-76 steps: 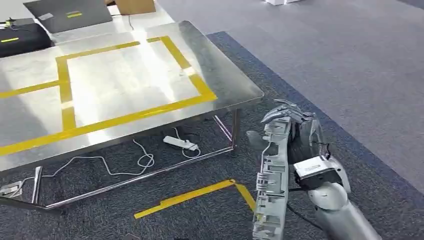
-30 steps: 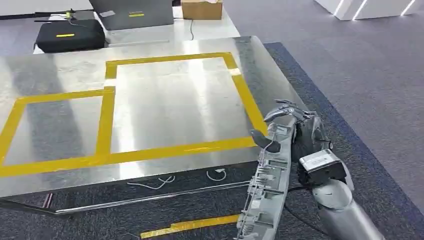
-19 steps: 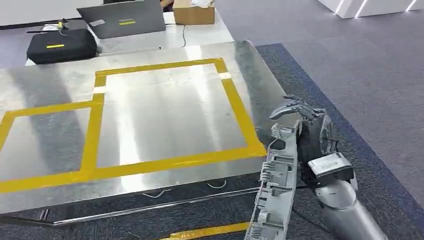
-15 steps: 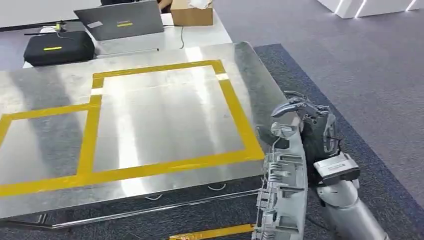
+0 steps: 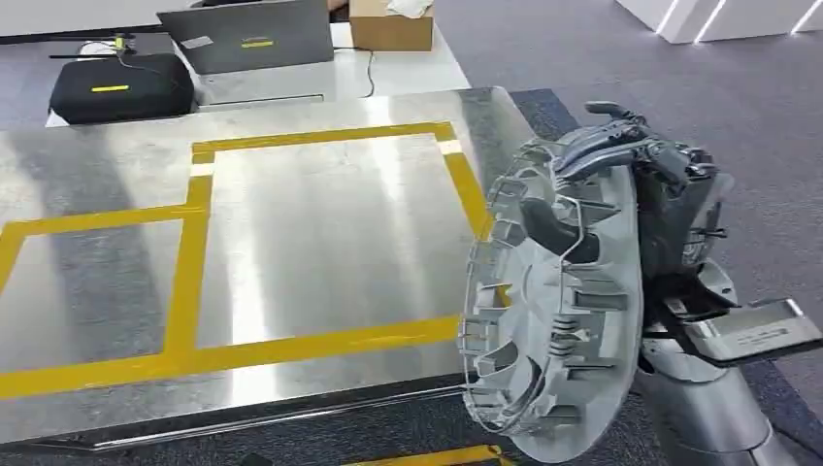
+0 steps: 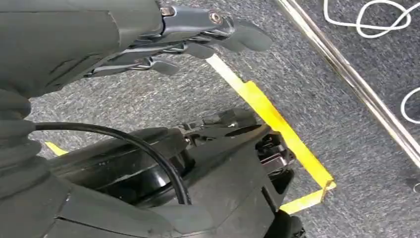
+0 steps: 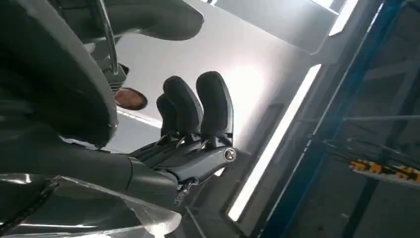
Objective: Take the parts from the cabinet and place them on the table.
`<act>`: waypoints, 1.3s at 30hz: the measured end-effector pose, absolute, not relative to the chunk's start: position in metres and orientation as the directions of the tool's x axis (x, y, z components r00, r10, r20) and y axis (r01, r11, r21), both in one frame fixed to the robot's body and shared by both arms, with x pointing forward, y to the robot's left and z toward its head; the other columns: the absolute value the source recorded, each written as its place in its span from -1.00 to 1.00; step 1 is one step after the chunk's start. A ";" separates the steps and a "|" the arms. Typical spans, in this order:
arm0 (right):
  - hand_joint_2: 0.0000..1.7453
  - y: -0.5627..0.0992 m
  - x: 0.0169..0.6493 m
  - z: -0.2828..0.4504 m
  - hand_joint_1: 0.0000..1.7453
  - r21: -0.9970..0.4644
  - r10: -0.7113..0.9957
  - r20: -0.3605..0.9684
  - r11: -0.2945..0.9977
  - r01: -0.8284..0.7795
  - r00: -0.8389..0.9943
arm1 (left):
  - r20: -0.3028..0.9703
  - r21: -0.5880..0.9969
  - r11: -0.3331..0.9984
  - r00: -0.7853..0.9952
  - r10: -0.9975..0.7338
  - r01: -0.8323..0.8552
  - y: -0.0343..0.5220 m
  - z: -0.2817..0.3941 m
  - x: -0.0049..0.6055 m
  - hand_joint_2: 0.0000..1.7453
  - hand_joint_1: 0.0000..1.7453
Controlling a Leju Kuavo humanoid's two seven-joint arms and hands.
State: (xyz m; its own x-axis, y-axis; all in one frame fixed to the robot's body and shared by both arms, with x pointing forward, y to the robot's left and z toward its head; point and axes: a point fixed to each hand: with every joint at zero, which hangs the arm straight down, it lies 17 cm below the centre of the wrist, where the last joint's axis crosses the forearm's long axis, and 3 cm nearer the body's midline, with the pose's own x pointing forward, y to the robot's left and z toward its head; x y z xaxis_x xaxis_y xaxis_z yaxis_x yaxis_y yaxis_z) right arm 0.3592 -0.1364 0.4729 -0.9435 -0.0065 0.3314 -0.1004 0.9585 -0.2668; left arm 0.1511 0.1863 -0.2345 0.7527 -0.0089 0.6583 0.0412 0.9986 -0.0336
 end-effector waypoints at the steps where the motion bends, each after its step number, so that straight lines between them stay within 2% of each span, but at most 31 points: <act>1: 1.00 -0.136 0.356 0.477 1.00 -0.265 -0.013 0.320 0.959 -0.102 -0.947 | 0.658 -0.034 0.999 0.753 -0.009 0.041 0.186 -0.235 0.151 1.00 -1.00; 11: 1.00 -0.131 0.350 0.481 1.00 -0.254 -0.049 0.323 0.958 -0.137 -0.945 | 0.659 -0.029 0.998 0.752 -0.020 0.052 0.185 -0.234 0.151 1.00 -1.00; 19: 1.00 -0.119 0.423 0.407 1.00 -0.195 0.000 0.578 0.971 -0.137 -0.816 | 0.669 -0.016 0.995 0.741 -0.061 0.096 0.172 -0.232 0.154 1.00 -1.00; 26: 1.00 -0.112 0.446 0.377 1.00 -0.198 0.024 0.649 0.970 -0.138 -0.760 | 0.671 -0.014 0.993 0.738 -0.076 0.114 0.169 -0.231 0.155 1.00 -1.00; 33: 1.00 -0.097 0.478 0.362 1.00 -0.310 0.185 0.663 0.950 -0.042 -0.725 | 0.670 -0.006 0.985 0.732 -0.122 0.170 0.162 -0.231 0.155 1.00 -1.00; 39: 1.00 -0.045 0.479 0.361 1.00 -0.458 0.267 0.609 0.887 -0.057 -0.747 | 0.668 -0.007 0.980 0.731 -0.143 0.198 0.159 -0.231 0.155 1.00 -1.00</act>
